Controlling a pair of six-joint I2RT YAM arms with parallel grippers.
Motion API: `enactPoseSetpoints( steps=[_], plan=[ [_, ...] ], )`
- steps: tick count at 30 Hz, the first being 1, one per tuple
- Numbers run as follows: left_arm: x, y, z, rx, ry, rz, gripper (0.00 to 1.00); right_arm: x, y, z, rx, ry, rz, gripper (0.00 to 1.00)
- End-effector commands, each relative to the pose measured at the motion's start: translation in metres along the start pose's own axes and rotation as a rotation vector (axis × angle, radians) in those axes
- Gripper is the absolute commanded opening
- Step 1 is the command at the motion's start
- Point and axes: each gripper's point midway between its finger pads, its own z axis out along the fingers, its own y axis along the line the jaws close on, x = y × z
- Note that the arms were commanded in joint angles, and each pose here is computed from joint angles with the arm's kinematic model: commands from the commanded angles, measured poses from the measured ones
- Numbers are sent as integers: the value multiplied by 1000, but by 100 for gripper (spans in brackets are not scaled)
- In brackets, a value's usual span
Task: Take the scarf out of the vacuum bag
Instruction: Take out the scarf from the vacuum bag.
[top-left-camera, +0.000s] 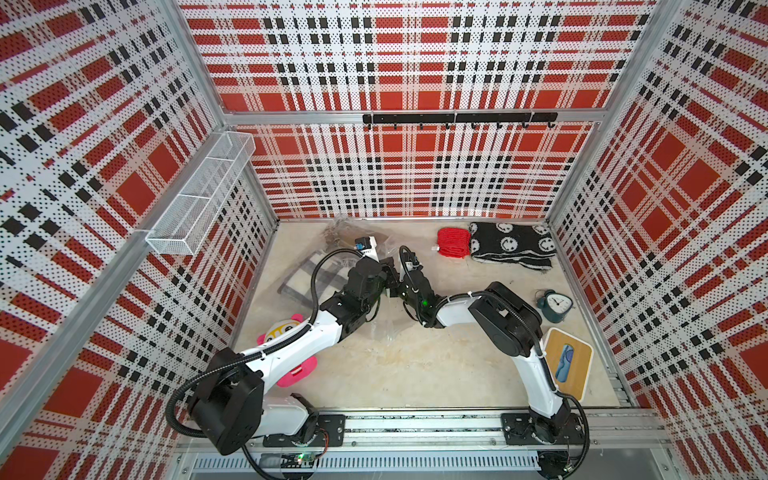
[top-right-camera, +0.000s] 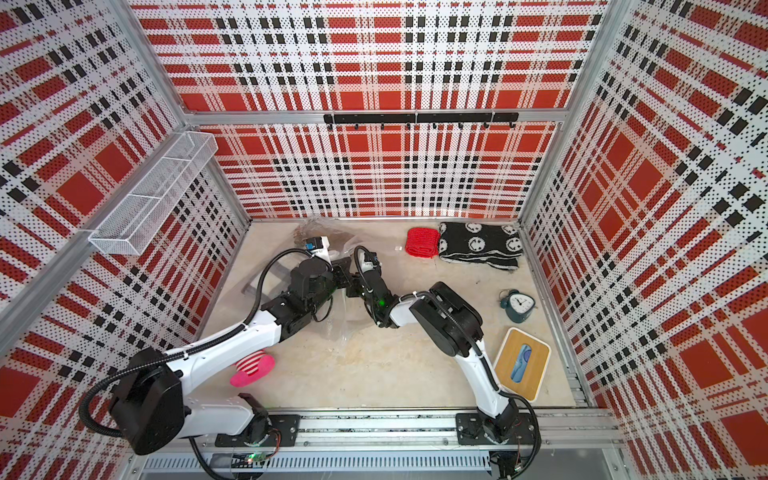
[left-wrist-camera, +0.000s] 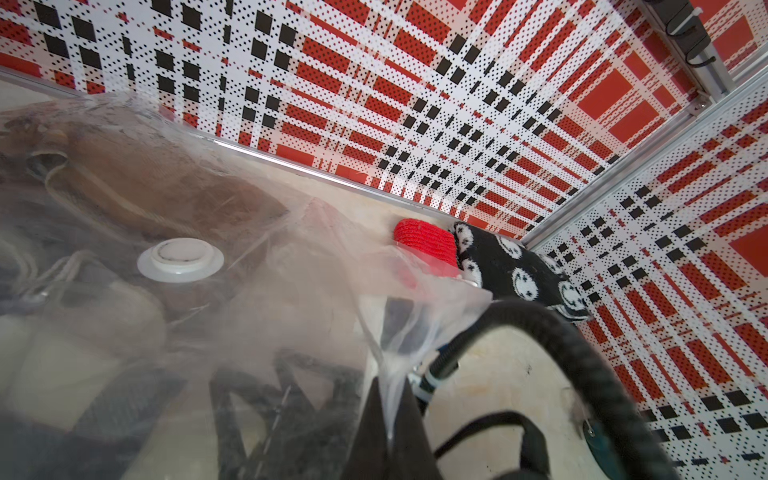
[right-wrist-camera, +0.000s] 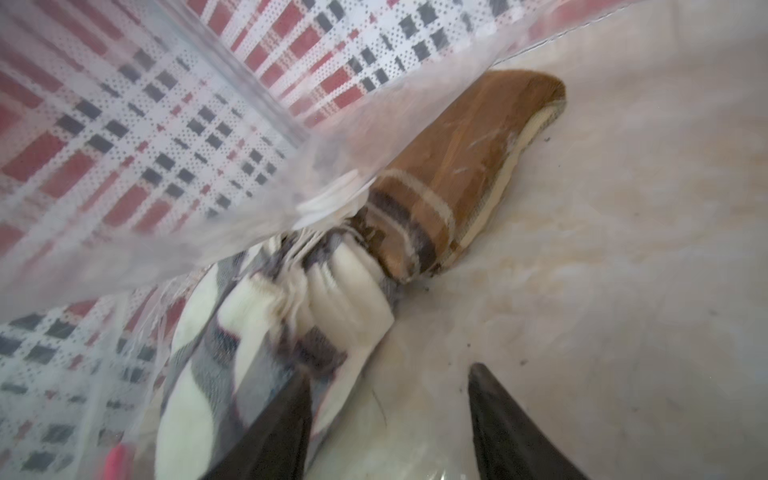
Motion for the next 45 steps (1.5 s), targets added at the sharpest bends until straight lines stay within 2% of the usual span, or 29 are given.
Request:
enactPoseSetpoints(
  steps=[1, 8, 15, 22, 26, 28, 34, 40, 45],
  plan=[
    [-16, -22, -13, 62, -47, 2, 0, 0, -17, 16, 51, 7, 65, 62],
    [-17, -21, -18, 59, -50, 17, 0, -2, -32, 43, 100, -10, 120, 65],
    [-15, -19, -17, 50, -47, 24, 0, 0, -44, 55, 154, -20, 132, 70],
    [-14, -1, -6, 13, -36, 18, 0, 25, -24, 43, 108, 14, 88, 69],
    [-9, 2, -1, 5, -24, 30, 0, 31, -17, 51, 86, 61, 76, 68],
    [-8, 0, 1, 11, -14, 32, 0, 29, -13, 55, 72, 62, 84, 70],
    [-11, -2, -5, 22, -30, 28, 0, 11, -36, 71, 87, 34, 180, 74],
    [-9, -21, -11, 112, -4, -11, 0, 0, -39, 84, 125, 2, 177, 73],
    [-10, -18, -11, 92, -7, -7, 0, 2, -47, 100, 145, 5, 199, 68]
  ],
)
